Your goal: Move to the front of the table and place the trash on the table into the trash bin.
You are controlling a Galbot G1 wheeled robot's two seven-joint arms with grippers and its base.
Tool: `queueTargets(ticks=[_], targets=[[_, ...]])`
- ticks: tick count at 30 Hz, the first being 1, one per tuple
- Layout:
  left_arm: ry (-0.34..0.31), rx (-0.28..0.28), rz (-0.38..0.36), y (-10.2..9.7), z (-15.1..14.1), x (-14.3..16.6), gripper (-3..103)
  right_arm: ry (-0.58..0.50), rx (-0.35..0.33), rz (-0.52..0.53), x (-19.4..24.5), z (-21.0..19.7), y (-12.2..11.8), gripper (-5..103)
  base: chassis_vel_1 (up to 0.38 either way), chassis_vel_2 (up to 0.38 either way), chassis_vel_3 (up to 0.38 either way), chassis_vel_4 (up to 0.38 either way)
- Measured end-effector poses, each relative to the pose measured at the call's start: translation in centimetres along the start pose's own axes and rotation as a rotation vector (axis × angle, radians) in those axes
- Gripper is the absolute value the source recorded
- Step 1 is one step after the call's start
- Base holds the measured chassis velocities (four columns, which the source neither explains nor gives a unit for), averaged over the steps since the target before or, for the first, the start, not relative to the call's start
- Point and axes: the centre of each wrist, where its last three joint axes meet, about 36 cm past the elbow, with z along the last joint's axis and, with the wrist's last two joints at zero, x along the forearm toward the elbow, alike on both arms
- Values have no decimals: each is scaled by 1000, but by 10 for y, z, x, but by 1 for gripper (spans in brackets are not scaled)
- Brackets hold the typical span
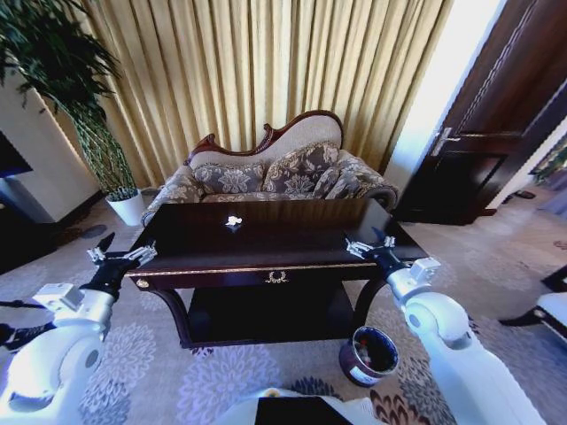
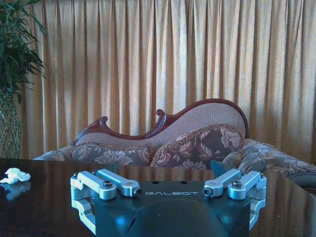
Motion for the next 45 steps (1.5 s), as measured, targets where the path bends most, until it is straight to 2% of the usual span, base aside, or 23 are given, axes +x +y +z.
queueTargets(ticks=[21,27,35,38,41,42,44,45], targets=[[-1,-2,-3,1,0,0,100,3,0,-7,1,0,1,100,-46,46,49,-47],[2,2,-11,1,0,5,100,23,-45,-82,5,-12,6,100,-12,15,17,-12],[3,-10,-38,5,-5,18,100,66,-35,-179,-20,-26,3,100,0,0,0,0],[3,-12,-45,5,-6,22,100,82,-19,-237,-35,-31,11,100,0,0,0,0],[-2,-15,-49,5,-10,27,100,91,-13,-334,-68,-49,36,100,0,0,0,0],[-2,-15,-49,5,-10,27,100,91,-13,-334,-68,-49,36,100,0,0,0,0],[-15,-22,-62,8,-17,31,100,117,-7,-410,-101,-52,60,100,0,0,0,0],[-15,-22,-62,8,-17,31,100,117,-7,-410,-101,-52,60,100,0,0,0,0]])
